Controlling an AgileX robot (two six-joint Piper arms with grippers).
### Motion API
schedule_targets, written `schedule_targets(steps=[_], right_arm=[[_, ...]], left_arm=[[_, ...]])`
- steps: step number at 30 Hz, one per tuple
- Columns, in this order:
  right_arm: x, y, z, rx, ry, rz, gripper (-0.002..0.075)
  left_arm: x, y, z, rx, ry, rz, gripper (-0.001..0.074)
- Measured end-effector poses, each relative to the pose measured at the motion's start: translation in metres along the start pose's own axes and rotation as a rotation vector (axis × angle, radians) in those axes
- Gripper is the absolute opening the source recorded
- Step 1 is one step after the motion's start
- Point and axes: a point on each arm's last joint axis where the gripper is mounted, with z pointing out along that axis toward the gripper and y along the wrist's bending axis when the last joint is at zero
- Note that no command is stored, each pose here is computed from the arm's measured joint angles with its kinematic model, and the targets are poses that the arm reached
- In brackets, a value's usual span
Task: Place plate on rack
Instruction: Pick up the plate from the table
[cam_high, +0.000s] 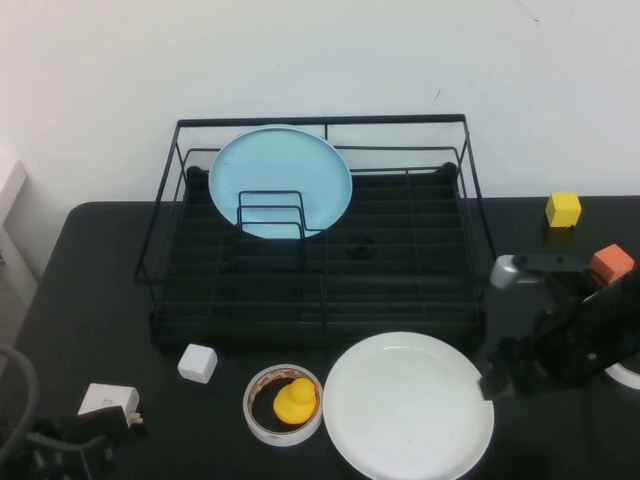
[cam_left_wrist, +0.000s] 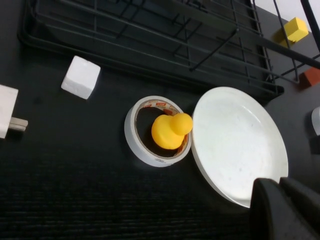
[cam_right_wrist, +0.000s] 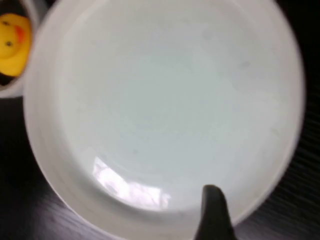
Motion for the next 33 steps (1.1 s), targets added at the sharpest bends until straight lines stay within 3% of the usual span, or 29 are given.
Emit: schedule_targets(steps=[17, 28, 33], right_arm=[[0.006, -0.019, 0.037, 0.032, 0.091, 0.076, 0.0429], [0.001, -0.015, 0.051, -0.049, 0.011, 0.035, 0.0426], [0.000, -0.014, 0.051, -0.048, 0.006, 0.025, 0.0380]], left_arm=[[-0.002, -0.001, 0.000, 0.007, -0.025, -0.018, -0.0002], [-0.002, -0.001, 0.000, 0.010, -0.022, -0.016, -0.0003], [-0.002, -0.001, 0.000, 0.014, -0.023, -0.023, -0.0002]])
